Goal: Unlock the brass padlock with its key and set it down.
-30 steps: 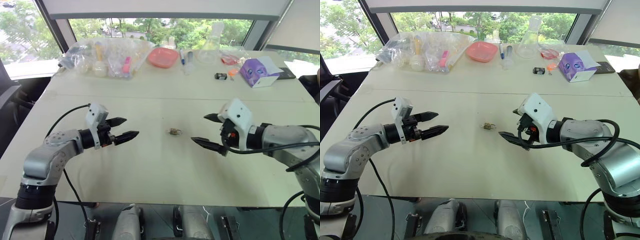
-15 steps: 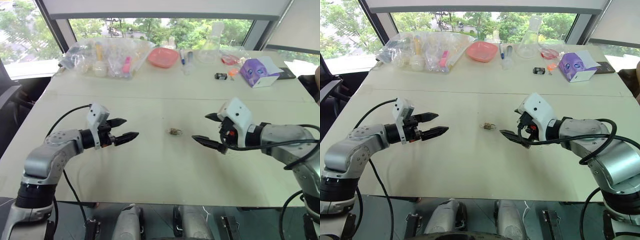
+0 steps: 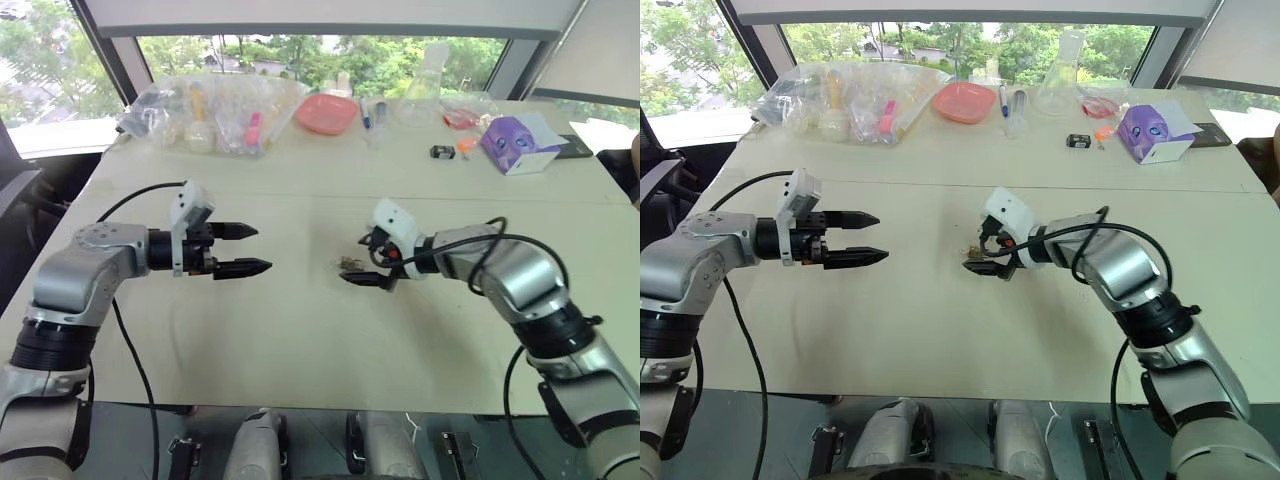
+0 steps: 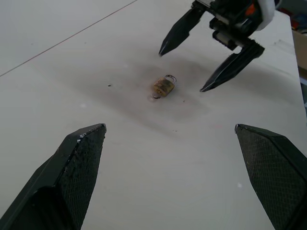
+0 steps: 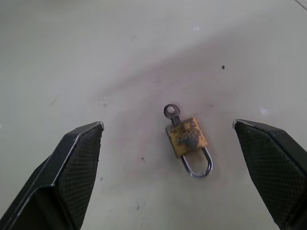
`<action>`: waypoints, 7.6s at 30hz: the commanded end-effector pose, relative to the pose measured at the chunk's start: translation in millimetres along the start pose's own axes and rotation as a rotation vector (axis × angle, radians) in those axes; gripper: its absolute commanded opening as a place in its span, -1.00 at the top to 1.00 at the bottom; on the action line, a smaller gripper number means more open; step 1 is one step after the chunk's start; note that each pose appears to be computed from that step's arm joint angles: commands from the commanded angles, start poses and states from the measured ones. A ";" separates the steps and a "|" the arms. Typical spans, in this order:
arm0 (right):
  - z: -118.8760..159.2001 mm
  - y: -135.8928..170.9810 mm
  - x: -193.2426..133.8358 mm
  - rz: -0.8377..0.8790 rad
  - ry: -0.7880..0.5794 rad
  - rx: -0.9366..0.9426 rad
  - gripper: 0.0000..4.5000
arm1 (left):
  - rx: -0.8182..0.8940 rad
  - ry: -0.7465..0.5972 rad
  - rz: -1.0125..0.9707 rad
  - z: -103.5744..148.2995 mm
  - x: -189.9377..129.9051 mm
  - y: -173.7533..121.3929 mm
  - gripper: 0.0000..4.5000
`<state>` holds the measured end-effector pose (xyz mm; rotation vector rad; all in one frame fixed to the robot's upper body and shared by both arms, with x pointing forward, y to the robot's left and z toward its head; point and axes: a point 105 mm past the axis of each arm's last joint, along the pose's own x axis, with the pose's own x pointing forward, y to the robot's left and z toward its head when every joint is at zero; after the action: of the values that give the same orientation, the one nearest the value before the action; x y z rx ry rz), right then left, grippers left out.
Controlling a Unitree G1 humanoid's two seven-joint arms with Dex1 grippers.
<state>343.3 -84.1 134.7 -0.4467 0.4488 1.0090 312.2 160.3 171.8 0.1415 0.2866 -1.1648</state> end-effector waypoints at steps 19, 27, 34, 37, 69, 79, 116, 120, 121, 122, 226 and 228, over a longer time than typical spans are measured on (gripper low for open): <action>-24.7 -12.2 28.8 0.042 0.090 -0.112 0.44 | -0.003 -0.066 0.052 2.2 12.1 -14.3 -1.00; 39.7 -18.2 -6.5 -0.158 -0.145 -0.509 0.70 | -0.098 -0.182 0.021 14.8 16.9 -8.1 -1.00; 82.8 -2.7 -38.3 -0.257 -0.287 -0.703 0.70 | -0.172 -0.312 -0.011 36.0 32.2 10.5 -1.00; 92.6 1.9 -42.5 -0.282 -0.305 -0.733 0.70 | -0.190 -0.363 -0.047 48.1 44.4 18.2 -1.00; 101.0 12.8 -42.3 -0.302 -0.314 -0.745 0.70 | 0.034 -0.315 -0.122 62.1 71.4 19.2 0.99; 98.8 11.5 -40.8 -0.299 -0.307 -0.740 0.70 | -0.034 -0.243 -0.227 47.7 60.0 7.4 0.66; 95.0 17.1 -37.8 -0.262 -0.311 -0.676 0.70 | 0.513 -0.235 -0.072 69.0 67.5 12.0 0.96; 94.5 16.9 -37.6 -0.256 -0.309 -0.670 0.70 | 0.520 -0.250 -0.080 72.5 62.4 13.3 0.96; 94.6 16.8 -37.6 -0.255 -0.309 -0.670 0.70 | 0.507 -0.254 -0.082 73.7 61.6 14.0 0.96; 94.9 16.6 -37.7 -0.257 -0.310 -0.671 0.70 | 0.467 -0.226 -0.083 71.3 61.5 17.1 0.96; 124.9 1.6 -82.4 -0.389 -0.677 -0.068 -0.98 | -0.107 -0.445 -0.267 103.8 59.4 12.7 0.95; 125.6 5.2 -83.0 -0.369 -0.684 -0.076 -0.98 | -0.115 -0.450 -0.251 104.3 59.7 15.1 0.95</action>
<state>330.9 -73.3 260.8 -0.2052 -0.1775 0.7384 363.0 85.0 237.5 -0.2656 0.0291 -1.3897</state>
